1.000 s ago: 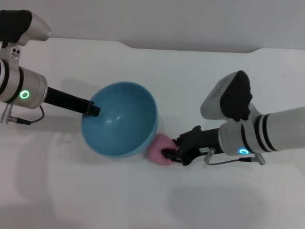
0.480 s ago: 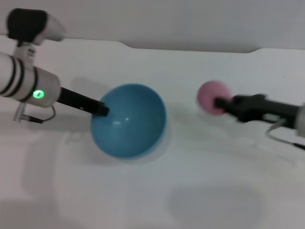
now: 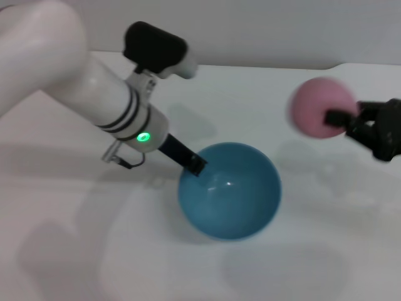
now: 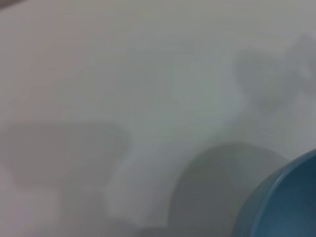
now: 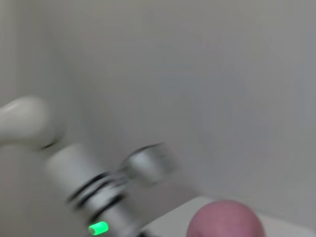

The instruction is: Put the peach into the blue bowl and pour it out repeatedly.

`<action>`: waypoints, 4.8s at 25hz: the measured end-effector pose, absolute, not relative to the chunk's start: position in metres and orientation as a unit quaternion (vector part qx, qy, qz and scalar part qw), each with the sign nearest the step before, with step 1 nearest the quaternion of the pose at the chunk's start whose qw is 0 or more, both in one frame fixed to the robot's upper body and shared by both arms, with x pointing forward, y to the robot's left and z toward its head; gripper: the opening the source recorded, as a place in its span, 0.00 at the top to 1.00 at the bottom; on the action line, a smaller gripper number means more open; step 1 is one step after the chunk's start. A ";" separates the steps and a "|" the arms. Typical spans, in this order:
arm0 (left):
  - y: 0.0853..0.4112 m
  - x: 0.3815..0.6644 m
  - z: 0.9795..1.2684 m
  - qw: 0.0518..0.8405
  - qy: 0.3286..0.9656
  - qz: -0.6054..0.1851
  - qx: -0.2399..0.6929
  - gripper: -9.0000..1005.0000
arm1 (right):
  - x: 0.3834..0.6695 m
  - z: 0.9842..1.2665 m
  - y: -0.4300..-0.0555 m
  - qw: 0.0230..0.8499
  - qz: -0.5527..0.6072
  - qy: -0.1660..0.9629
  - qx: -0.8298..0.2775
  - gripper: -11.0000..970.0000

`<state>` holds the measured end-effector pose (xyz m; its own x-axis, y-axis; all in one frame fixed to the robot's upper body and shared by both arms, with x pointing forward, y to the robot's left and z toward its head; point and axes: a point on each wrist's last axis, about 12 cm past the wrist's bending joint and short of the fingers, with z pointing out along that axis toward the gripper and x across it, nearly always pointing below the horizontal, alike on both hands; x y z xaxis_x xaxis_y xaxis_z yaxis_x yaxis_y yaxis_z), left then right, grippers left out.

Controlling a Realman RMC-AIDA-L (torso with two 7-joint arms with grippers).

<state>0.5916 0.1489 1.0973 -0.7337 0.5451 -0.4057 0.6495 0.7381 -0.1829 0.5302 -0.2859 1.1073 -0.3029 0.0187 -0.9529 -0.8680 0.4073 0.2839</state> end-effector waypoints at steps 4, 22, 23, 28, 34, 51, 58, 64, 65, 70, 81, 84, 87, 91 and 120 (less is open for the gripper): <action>0.132 0.594 1.104 0.171 0.912 -0.156 0.338 0.99 | 0.532 1.109 -0.264 0.444 0.457 0.674 -0.375 0.86; 0.126 0.598 1.116 0.170 0.911 -0.180 0.330 0.99 | 0.552 1.091 -0.224 0.316 0.402 0.758 -0.404 0.78; 0.126 0.598 1.116 0.170 0.911 -0.180 0.330 0.99 | 0.553 1.092 -0.224 0.316 0.403 0.758 -0.404 0.77; 0.126 0.598 1.117 0.172 0.911 -0.180 0.329 0.99 | 0.555 1.097 -0.225 0.319 0.404 0.759 -0.398 0.57; 0.128 0.601 1.119 0.174 0.912 -0.183 0.322 0.99 | 0.557 1.102 -0.232 0.329 0.404 0.763 -0.383 0.55; 0.123 0.603 1.124 0.176 0.908 -0.181 0.333 0.98 | 0.560 1.111 -0.251 0.361 0.407 0.764 -0.346 0.35; 0.120 0.599 1.116 0.168 0.908 -0.172 0.344 0.96 | 0.549 1.113 -0.310 0.480 0.436 0.745 -0.153 0.35; 0.116 0.595 1.105 0.165 0.905 -0.155 0.360 0.94 | 0.529 1.103 -0.335 0.517 0.420 0.738 -0.109 0.35; 0.116 0.594 1.103 0.164 0.905 -0.152 0.363 0.94 | 0.527 1.099 -0.336 0.516 0.421 0.738 -0.102 0.35; 0.114 0.593 1.092 0.148 0.905 -0.133 0.376 0.92 | 0.525 1.097 -0.339 0.518 0.420 0.740 -0.093 0.35; 0.115 0.595 1.095 0.155 0.906 -0.134 0.371 0.89 | 0.524 1.095 -0.339 0.523 0.415 0.738 -0.098 0.35; 0.120 0.601 1.105 0.168 0.908 -0.149 0.354 0.76 | 0.524 1.095 -0.339 0.523 0.414 0.739 -0.096 0.35; 0.127 0.608 1.115 0.186 0.907 -0.167 0.339 0.64 | 0.524 1.092 -0.339 0.521 0.414 0.741 -0.091 0.35; 0.143 0.618 1.125 0.214 0.906 -0.187 0.313 0.55 | 0.522 1.088 -0.343 0.524 0.414 0.741 -0.070 0.35; 0.318 0.497 1.025 0.743 0.651 -0.023 0.155 0.40 | 0.478 1.020 -0.328 0.763 -0.108 0.636 -0.024 0.35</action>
